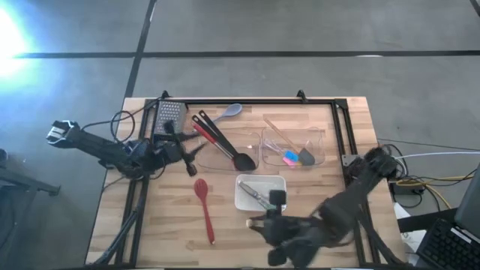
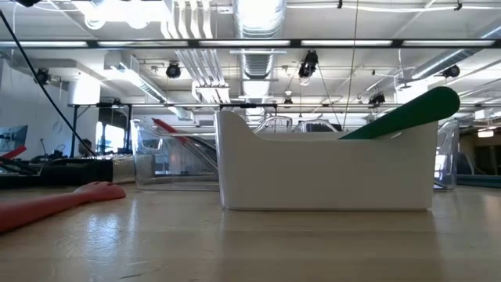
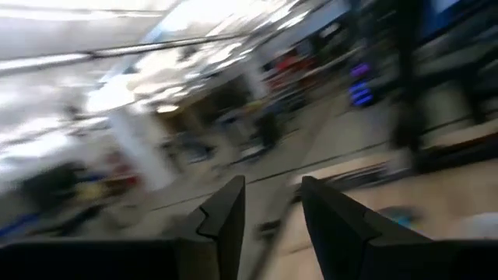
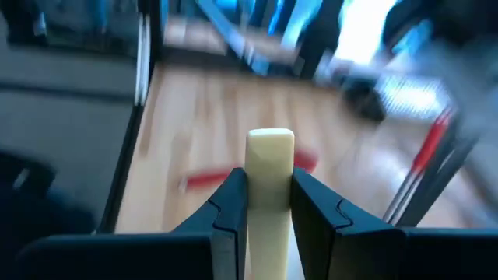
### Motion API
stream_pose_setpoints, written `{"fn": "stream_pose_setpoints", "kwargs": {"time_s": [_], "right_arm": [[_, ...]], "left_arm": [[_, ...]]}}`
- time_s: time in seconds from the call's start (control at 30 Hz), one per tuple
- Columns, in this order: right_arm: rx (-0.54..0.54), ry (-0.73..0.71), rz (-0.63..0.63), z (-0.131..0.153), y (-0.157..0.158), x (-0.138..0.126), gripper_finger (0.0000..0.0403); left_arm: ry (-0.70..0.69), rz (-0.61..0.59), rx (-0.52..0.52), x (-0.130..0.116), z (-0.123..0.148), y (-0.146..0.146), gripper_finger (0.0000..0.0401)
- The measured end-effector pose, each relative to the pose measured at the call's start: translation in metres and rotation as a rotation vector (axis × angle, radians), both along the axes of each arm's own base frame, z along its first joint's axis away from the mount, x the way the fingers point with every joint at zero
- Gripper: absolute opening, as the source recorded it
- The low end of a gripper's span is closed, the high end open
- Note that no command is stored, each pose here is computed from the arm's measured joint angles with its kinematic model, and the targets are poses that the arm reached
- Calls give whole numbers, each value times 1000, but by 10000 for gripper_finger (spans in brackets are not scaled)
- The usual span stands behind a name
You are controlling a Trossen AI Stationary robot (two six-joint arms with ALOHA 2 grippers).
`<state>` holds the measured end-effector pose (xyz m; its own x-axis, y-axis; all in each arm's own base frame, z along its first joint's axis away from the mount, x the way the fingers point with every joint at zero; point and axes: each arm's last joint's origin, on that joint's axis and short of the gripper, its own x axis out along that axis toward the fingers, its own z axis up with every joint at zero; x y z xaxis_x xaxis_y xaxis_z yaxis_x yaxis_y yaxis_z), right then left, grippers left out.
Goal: Pick & Place Kitchen Items
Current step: Put the white knife into the white bin
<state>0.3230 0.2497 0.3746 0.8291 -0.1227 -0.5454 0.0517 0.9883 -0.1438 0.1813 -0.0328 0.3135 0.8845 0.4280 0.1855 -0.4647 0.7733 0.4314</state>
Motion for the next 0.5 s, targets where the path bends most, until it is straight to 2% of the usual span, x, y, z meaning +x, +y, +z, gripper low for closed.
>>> {"fn": "stream_pose_setpoints", "kwargs": {"time_s": [0.17, 0.3, 0.4, 0.5], "right_arm": [[-112, -196, 100, 15, 8, -11, 60], [-184, -293, 166, 15, 7, -11, 60], [-197, -326, 220, 9, 4, -11, 60], [-189, -419, 291, 11, 1, -10, 60]], "left_arm": [[-13, -343, -100, 19, -12, -12, 133], [-23, -638, -185, 39, -17, -20, 133], [31, -856, -238, 58, -18, -24, 133], [91, -986, -267, 81, -20, -31, 133]]}}
